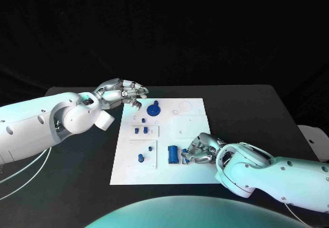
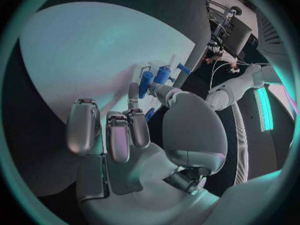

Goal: Assemble the parts on the task board

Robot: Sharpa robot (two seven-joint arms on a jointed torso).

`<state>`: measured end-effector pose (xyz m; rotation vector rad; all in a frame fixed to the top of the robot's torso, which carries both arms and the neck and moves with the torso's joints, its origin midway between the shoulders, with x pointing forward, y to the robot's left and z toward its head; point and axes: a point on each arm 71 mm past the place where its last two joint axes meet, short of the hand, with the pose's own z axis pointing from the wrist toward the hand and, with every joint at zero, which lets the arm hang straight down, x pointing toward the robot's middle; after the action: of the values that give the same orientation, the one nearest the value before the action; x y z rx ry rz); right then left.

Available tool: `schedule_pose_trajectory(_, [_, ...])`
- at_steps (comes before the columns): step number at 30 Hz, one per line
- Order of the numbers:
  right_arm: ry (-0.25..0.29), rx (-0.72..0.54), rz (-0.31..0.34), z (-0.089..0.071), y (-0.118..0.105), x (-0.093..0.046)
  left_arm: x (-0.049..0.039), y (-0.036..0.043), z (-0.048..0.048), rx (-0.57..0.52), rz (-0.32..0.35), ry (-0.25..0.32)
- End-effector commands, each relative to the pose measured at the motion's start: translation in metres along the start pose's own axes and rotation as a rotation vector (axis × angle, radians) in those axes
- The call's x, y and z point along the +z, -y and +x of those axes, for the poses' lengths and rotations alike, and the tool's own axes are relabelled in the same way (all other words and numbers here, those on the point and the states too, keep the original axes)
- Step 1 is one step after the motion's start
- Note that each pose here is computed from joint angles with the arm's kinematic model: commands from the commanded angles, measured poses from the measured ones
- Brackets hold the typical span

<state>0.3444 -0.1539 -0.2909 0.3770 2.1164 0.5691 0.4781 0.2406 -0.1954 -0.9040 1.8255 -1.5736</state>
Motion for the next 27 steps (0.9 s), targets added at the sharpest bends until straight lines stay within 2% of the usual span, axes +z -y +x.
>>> schedule_pose_trajectory(1, [-0.018,-0.017,-0.015,0.0019,-0.0015,-0.0005,0.0003,0.0008,0.0021,0.001,0.003,-0.019])
schedule_pose_trajectory(27, [-0.041,-0.031,-0.051,0.0011,0.0002,-0.0028,0.0004,0.0005,0.0017,0.004,0.001,-0.02])
